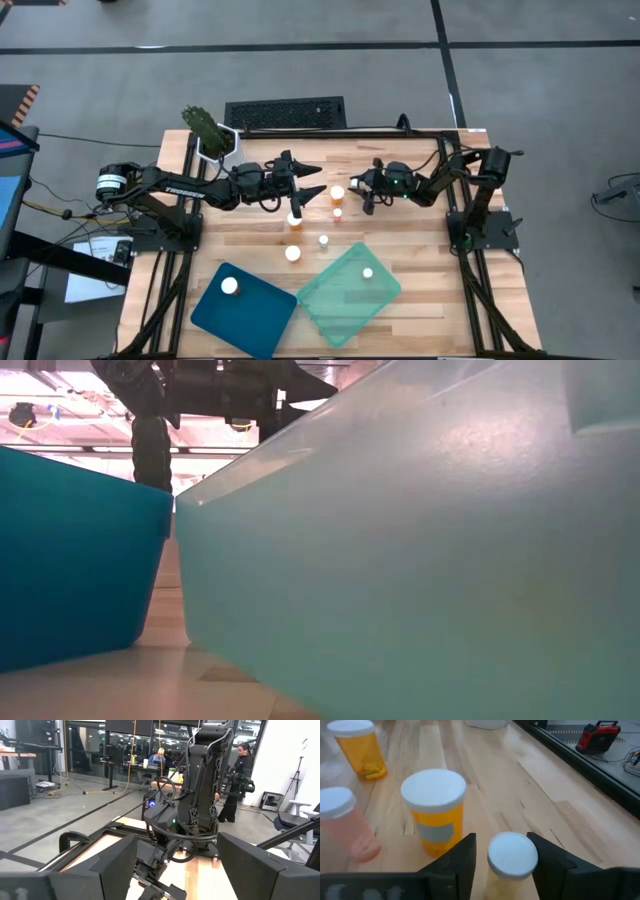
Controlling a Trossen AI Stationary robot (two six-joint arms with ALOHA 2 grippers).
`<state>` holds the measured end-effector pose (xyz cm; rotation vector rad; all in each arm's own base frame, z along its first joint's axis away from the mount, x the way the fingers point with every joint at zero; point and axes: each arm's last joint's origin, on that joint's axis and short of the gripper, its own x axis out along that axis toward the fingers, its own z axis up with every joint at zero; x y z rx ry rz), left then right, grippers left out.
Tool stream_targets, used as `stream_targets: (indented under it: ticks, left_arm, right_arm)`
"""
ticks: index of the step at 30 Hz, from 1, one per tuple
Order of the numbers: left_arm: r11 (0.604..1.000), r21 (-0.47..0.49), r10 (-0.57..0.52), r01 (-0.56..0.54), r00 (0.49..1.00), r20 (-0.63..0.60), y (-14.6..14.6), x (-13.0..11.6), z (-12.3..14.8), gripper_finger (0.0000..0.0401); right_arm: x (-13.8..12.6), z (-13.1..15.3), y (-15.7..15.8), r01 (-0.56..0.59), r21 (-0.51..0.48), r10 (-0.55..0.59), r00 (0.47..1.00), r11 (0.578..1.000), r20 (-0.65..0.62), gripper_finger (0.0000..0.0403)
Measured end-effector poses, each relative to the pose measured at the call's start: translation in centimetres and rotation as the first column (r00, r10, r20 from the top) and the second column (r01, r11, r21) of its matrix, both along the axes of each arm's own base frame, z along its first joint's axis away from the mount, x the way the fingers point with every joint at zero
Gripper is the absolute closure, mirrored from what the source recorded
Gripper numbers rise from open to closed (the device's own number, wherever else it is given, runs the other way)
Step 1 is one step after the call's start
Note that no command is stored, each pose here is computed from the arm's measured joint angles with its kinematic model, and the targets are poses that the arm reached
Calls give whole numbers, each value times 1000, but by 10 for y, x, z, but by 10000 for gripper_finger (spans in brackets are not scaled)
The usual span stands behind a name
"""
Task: Pick and place medicine bottles into bin by pill shape (circle, oval)
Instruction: Move the small yellow pill bottle to the top of the table
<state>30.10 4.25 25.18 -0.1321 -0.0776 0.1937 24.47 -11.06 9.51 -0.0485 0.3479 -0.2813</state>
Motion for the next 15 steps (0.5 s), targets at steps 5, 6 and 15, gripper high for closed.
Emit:
stream_targets:
  ticks: [5, 6, 15]
  left_arm:
    - [1000, 0, 0, 0, 1000, -1, 0, 0, 0, 134]
    - [1000, -1, 0, 0, 1000, -1, 0, 0, 0, 134]
    - [1000, -11, -1, 1, 1000, 0, 0, 0, 0, 134]
  right_arm:
    - [1, 1, 2, -7, -5, 7, 1000, 1000, 10, 189]
    - [2, 1, 2, -11, -6, 11, 1000, 1000, 11, 183]
    - [4, 7, 7, -18, 17, 17, 999, 1000, 42, 148]
